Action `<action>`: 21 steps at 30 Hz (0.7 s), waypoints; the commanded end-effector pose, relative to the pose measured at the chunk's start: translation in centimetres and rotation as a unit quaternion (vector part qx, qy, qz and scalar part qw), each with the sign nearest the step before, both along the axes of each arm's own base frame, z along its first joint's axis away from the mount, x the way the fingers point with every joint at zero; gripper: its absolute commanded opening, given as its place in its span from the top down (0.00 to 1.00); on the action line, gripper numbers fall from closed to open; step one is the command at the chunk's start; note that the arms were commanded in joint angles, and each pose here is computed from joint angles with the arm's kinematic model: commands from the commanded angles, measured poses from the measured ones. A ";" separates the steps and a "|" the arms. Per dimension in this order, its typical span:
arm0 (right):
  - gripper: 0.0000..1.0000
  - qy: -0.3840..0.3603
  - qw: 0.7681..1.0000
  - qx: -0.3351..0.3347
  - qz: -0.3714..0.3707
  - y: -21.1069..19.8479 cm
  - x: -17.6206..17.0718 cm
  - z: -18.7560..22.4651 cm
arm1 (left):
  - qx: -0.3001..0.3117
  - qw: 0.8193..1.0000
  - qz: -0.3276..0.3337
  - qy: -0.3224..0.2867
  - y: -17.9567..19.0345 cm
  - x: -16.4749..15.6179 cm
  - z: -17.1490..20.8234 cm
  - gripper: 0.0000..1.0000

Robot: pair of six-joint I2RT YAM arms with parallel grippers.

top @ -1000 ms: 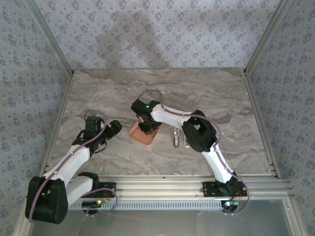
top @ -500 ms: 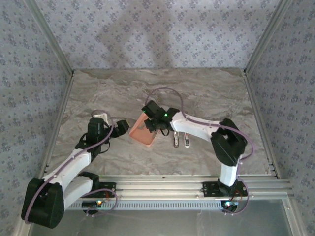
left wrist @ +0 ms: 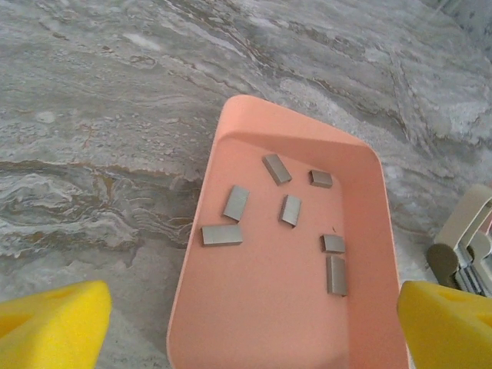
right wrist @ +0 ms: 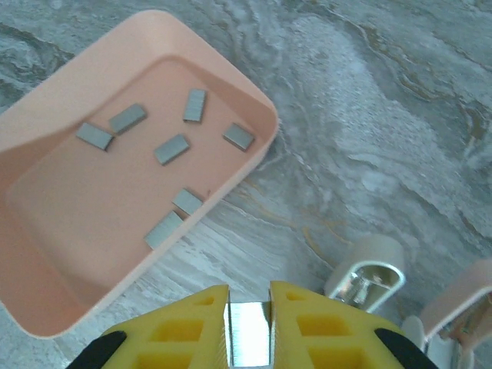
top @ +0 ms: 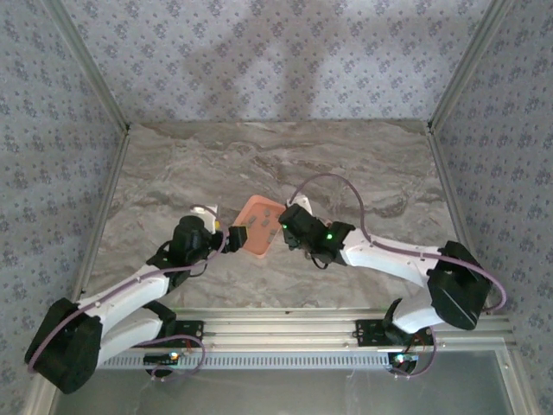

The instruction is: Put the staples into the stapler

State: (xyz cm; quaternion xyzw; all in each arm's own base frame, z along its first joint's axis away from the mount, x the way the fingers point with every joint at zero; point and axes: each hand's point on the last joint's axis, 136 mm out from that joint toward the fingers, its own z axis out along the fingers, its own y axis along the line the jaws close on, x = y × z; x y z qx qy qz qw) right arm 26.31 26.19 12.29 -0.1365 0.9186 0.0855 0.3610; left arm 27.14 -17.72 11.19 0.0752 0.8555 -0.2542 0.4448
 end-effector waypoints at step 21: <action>0.81 0.050 0.991 -0.002 -0.124 -5.1 -2.1 -5.1 | 0.031 0.998 -0.030 -0.045 -3.2 3.2 0.6 0.04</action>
